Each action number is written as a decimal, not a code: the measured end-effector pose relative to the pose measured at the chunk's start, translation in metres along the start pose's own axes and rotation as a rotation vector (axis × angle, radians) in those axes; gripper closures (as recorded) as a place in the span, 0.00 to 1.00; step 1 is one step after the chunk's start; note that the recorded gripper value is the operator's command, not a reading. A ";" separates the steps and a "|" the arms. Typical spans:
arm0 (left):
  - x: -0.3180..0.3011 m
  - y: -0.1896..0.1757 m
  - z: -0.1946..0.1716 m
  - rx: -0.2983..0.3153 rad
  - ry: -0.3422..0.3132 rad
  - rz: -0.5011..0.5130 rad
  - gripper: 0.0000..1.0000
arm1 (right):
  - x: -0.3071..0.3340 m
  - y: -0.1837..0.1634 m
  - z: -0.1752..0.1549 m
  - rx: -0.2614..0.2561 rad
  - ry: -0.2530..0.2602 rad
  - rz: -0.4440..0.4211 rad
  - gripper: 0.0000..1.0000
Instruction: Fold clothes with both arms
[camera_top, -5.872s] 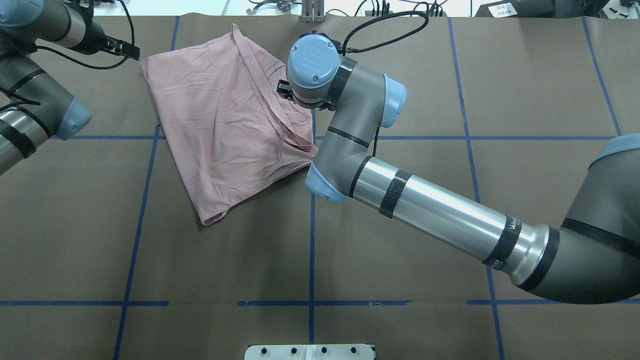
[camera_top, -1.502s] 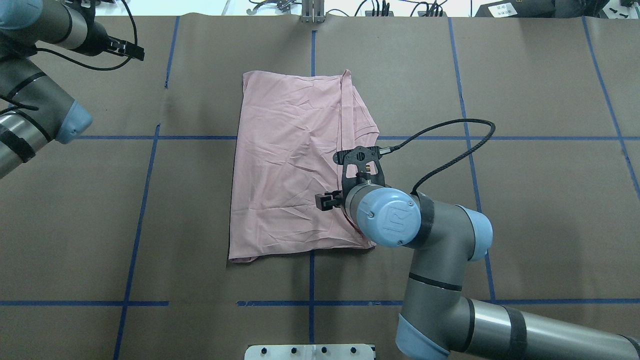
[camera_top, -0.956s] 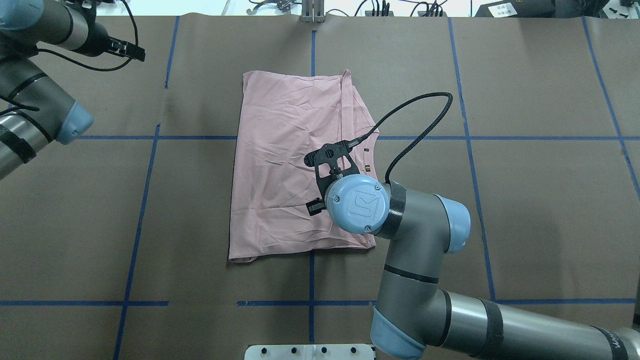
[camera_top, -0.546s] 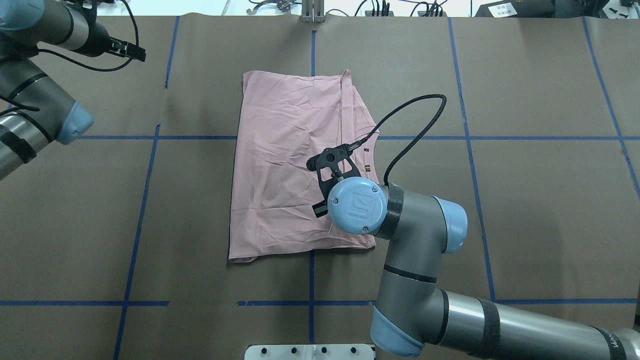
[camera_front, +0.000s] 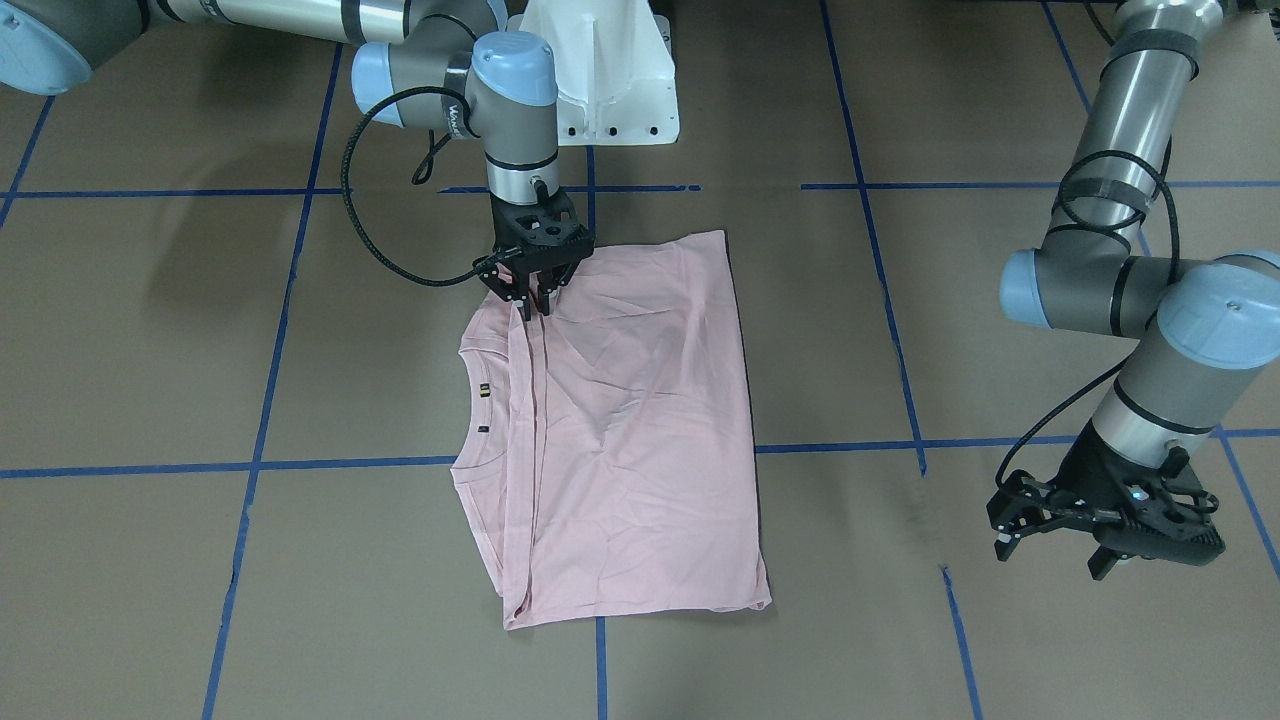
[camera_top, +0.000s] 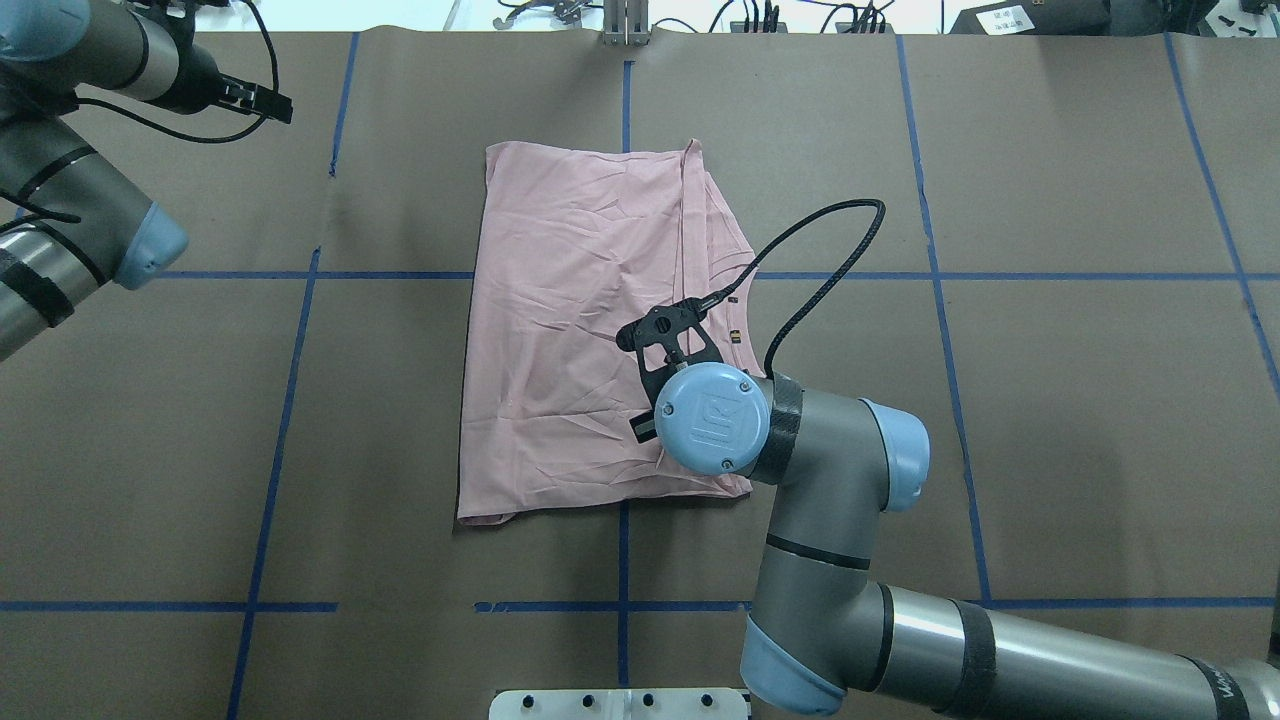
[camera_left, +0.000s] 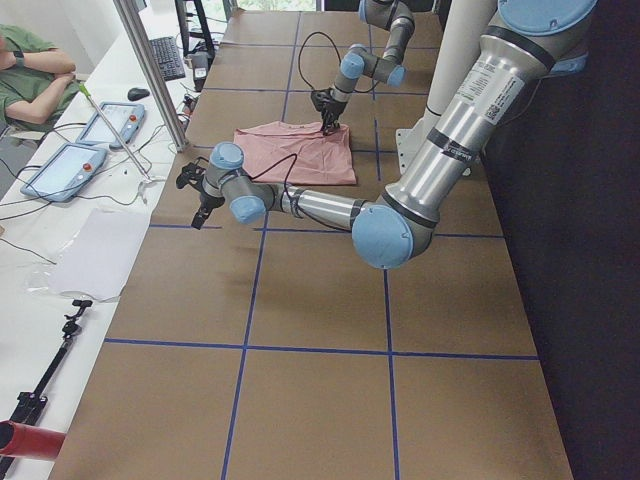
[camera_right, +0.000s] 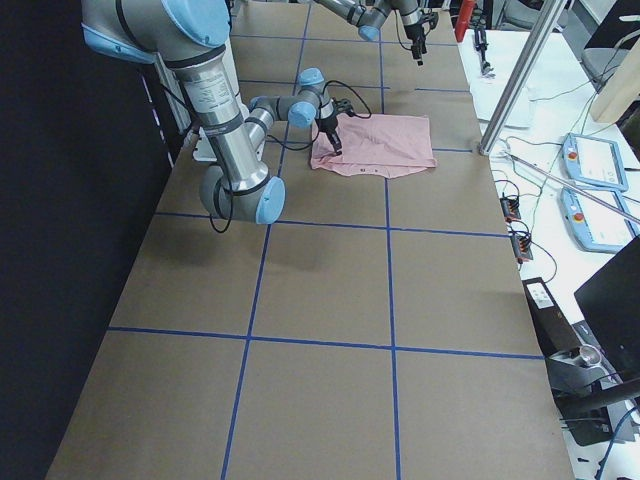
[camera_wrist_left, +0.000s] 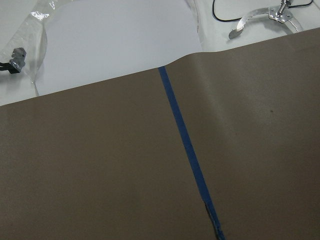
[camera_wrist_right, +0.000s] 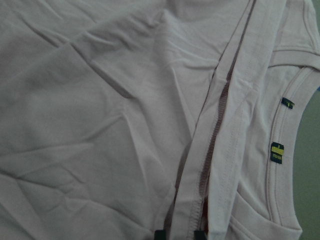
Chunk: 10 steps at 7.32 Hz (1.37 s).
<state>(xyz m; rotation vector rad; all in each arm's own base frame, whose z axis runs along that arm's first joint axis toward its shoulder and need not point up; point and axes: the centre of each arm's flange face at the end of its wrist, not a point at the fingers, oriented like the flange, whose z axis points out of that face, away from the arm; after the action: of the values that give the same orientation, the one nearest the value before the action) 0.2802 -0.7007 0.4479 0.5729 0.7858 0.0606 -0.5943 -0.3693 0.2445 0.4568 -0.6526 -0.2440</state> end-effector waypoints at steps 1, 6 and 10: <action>0.000 0.000 0.000 0.000 0.000 0.000 0.00 | -0.001 0.002 0.002 -0.005 0.003 -0.002 0.71; 0.000 0.000 0.000 -0.001 0.000 0.000 0.00 | -0.003 0.010 0.007 -0.025 0.023 -0.013 1.00; 0.000 0.001 0.001 0.000 0.002 0.001 0.00 | 0.014 0.015 0.005 -0.014 0.040 -0.010 1.00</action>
<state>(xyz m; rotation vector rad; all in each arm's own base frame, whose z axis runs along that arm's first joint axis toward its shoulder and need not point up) 0.2810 -0.7002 0.4488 0.5731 0.7871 0.0621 -0.5857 -0.3626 0.2630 0.4503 -0.6094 -0.2483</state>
